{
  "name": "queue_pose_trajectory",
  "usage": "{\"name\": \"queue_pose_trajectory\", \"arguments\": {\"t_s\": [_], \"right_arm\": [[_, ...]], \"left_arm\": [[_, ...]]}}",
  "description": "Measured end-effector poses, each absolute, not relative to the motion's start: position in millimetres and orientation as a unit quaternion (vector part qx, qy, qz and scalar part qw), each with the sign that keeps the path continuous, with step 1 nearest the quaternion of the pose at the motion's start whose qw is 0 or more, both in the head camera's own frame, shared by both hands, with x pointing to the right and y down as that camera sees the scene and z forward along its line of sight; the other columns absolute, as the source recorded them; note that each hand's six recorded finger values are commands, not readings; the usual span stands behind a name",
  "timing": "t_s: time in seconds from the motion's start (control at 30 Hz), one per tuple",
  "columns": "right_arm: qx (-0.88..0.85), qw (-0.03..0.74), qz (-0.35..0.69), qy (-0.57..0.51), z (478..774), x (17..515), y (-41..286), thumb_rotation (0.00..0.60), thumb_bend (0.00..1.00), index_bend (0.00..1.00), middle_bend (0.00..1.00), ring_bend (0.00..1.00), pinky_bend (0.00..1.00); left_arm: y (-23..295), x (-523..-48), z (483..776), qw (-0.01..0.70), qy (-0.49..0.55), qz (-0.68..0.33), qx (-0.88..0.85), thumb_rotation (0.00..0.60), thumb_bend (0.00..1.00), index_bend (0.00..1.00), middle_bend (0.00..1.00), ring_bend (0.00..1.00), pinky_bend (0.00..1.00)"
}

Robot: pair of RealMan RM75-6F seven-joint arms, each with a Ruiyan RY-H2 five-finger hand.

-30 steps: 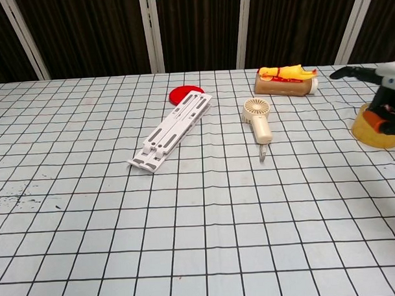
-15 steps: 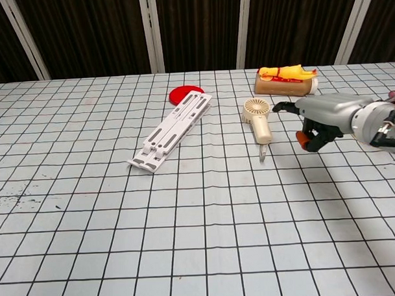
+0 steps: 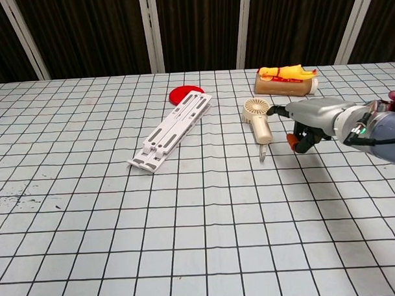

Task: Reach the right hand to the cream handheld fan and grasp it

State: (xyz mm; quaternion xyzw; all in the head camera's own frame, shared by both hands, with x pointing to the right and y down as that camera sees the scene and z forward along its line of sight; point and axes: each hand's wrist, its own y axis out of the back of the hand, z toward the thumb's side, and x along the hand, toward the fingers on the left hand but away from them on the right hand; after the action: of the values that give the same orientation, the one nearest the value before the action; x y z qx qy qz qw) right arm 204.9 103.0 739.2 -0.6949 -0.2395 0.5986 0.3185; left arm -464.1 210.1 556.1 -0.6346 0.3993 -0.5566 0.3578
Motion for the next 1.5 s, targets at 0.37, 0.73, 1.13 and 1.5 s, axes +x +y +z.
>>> {"name": "queue_pose_trajectory", "arguments": {"t_s": [0.37, 0.73, 1.13, 1.5], "right_arm": [[-0.695, 0.311, 0.599, -0.247, 743, 202, 99, 0.600, 0.71, 0.00, 0.85, 0.92, 0.78], [-0.701, 0.306, 0.595, -0.246, 746, 192, 101, 0.600, 0.71, 0.00, 0.85, 0.92, 0.78], [-0.697, 0.306, 0.599, -0.249, 745, 192, 97, 0.600, 0.71, 0.00, 0.85, 0.92, 0.78], [-0.698, 0.304, 0.601, -0.244, 751, 190, 103, 0.600, 0.72, 0.00, 0.85, 0.92, 0.78]], "left_arm": [[208, -463, 558, 0.355, 0.401, -0.557, -0.635, 0.600, 0.03, 0.00, 0.00, 0.00, 0.00], [206, -464, 557, 0.356, 0.402, -0.556, -0.634, 0.600, 0.03, 0.00, 0.00, 0.00, 0.00], [207, -464, 557, 0.355, 0.402, -0.556, -0.635, 0.600, 0.03, 0.00, 0.00, 0.00, 0.00], [209, -462, 558, 0.351, 0.399, -0.556, -0.639, 0.600, 0.03, 0.00, 0.00, 0.00, 0.00]]}}
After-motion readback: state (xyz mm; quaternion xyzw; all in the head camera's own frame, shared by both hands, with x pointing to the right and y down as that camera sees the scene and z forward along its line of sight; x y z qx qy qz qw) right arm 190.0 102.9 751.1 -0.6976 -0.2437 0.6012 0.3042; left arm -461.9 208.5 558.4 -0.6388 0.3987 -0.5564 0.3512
